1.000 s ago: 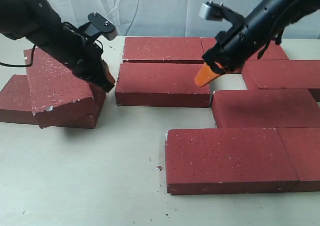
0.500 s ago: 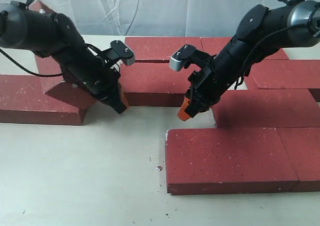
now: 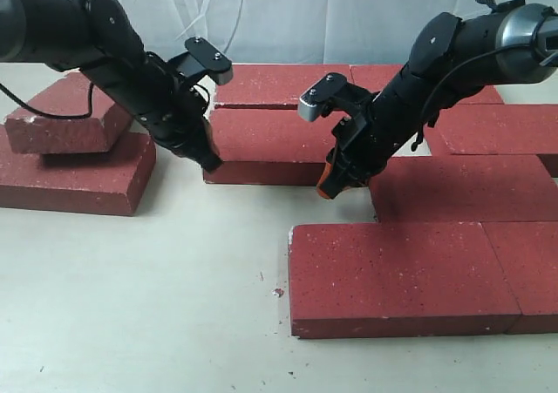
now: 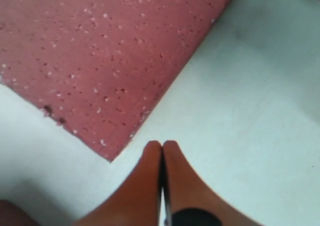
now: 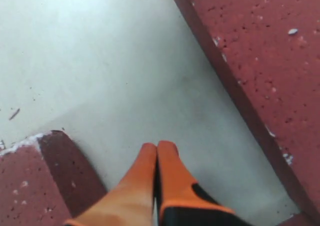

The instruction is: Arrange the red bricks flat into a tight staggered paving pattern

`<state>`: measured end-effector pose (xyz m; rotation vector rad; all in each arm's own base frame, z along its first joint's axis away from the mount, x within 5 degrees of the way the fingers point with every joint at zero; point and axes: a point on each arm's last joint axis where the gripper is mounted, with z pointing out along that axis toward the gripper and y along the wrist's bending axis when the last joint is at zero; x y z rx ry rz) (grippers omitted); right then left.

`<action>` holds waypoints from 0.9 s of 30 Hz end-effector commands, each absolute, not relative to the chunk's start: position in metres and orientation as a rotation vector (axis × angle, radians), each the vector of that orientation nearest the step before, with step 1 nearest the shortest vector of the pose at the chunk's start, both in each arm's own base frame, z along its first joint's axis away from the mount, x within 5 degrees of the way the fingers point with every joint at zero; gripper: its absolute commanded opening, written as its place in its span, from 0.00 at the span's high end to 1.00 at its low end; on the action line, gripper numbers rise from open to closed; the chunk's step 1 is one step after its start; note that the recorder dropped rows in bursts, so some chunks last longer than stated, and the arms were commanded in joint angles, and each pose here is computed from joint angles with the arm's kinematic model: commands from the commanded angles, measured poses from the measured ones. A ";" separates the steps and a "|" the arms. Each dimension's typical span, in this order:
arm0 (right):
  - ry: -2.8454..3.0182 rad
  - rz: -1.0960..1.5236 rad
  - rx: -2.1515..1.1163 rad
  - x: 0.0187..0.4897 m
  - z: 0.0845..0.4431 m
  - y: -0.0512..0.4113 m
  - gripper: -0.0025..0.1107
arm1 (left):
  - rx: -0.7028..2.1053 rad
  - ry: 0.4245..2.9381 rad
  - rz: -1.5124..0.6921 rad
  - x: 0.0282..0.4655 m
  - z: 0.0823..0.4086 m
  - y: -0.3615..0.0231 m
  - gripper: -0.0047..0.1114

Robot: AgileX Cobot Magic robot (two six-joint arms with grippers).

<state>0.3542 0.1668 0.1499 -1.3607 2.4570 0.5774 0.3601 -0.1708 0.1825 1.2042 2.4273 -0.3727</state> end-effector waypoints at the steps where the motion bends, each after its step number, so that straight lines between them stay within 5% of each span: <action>1: 2.460 0.589 -1.386 0.353 0.152 0.166 0.99 | 1.143 2.479 -0.306 0.362 0.180 -0.167 0.96; 11: 2.477 0.563 -1.390 0.358 0.134 0.166 0.99 | 1.221 2.573 -0.289 0.363 0.141 -0.166 0.96; 27: 2.442 0.285 -1.210 0.380 0.131 0.157 0.99 | 1.094 2.424 -0.242 0.384 0.124 -0.173 0.96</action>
